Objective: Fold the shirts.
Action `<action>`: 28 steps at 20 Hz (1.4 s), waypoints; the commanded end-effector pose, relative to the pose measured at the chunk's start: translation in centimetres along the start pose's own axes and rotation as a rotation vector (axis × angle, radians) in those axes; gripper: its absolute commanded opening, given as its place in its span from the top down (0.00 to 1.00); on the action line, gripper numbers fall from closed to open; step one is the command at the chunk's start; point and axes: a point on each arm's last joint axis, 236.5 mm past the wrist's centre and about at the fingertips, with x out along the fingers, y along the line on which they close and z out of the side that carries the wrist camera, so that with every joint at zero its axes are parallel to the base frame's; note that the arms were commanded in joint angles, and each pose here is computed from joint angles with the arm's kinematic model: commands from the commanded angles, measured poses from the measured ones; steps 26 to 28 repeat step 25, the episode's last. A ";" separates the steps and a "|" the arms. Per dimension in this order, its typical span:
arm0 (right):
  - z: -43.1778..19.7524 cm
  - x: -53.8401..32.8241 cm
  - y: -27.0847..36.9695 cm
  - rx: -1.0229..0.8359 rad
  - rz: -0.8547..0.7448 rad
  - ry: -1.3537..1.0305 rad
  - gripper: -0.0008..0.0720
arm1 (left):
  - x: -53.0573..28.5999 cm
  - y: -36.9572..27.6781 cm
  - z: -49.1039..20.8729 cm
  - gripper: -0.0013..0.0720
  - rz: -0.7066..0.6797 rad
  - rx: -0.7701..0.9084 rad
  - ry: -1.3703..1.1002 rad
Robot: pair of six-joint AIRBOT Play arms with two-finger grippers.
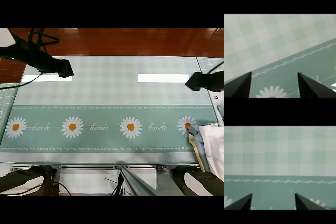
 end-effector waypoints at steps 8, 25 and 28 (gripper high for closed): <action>-0.4 3.0 1.8 -0.121 -0.133 0.061 0.15 | 1.3 1.0 -2.2 0.00 0.222 0.071 0.087; -0.4 3.0 1.8 -0.121 -0.133 0.061 0.15 | 1.5 1.1 -2.2 0.00 0.222 0.071 0.091; -0.4 3.0 1.8 -0.121 -0.133 0.061 0.15 | 1.5 1.1 -2.2 0.00 0.222 0.071 0.091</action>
